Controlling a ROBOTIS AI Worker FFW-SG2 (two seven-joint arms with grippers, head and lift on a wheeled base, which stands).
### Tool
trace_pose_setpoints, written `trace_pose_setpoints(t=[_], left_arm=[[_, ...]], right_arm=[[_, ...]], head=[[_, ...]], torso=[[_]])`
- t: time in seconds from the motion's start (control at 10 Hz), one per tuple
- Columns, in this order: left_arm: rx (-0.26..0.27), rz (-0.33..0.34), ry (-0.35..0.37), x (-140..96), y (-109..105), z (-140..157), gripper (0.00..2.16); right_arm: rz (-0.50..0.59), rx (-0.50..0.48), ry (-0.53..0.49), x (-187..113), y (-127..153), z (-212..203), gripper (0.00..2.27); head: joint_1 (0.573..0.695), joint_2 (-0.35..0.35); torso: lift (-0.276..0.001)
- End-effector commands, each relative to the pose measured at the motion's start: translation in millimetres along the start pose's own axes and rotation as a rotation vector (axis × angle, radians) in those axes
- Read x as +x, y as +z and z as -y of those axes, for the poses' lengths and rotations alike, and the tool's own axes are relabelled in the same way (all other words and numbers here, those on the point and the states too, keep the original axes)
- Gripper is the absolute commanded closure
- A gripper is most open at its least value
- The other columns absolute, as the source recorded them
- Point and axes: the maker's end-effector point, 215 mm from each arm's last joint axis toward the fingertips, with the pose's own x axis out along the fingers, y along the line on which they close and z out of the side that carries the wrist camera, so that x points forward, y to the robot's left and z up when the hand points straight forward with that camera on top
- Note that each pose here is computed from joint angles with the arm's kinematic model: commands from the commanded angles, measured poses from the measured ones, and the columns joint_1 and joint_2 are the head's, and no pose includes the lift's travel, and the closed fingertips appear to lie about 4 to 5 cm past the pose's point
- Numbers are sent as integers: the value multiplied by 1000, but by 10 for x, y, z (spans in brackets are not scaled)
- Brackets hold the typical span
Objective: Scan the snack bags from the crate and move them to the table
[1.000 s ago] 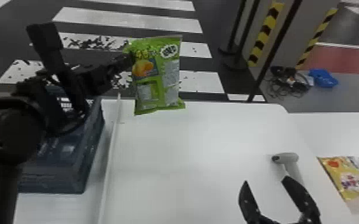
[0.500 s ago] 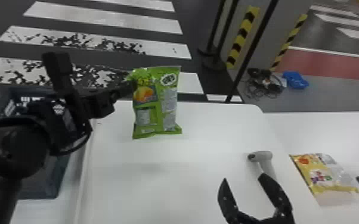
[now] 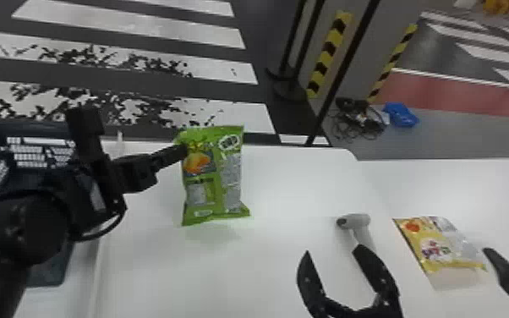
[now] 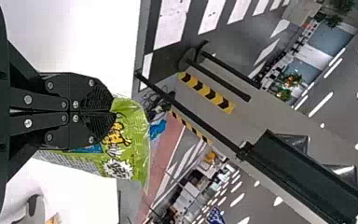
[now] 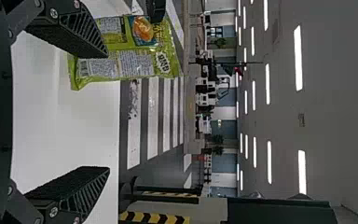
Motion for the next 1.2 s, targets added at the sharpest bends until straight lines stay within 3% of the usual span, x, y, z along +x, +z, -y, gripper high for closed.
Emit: trace_pose_setpoints(t=[0.0, 0.5, 0.9, 1.1], left_arm=[[-20, -18, 16, 60, -73, -113, 1949], [-36, -22, 95, 159, -135, -544, 1949], [72, -56, 174, 253, -257, -767, 1946], [103, -90, 160, 334, -370, -675, 1946]], right_arm=[[9, 0, 1, -5, 25, 0, 144], [43, 3, -2, -38, 126, 10, 144], [62, 11, -4, -44, 186, 17, 144], [70, 11, -8, -55, 215, 40, 144]], head=[[695, -303], [695, -279], [695, -262], [695, -262]], torso=[[-95], [-95], [-95], [-95]])
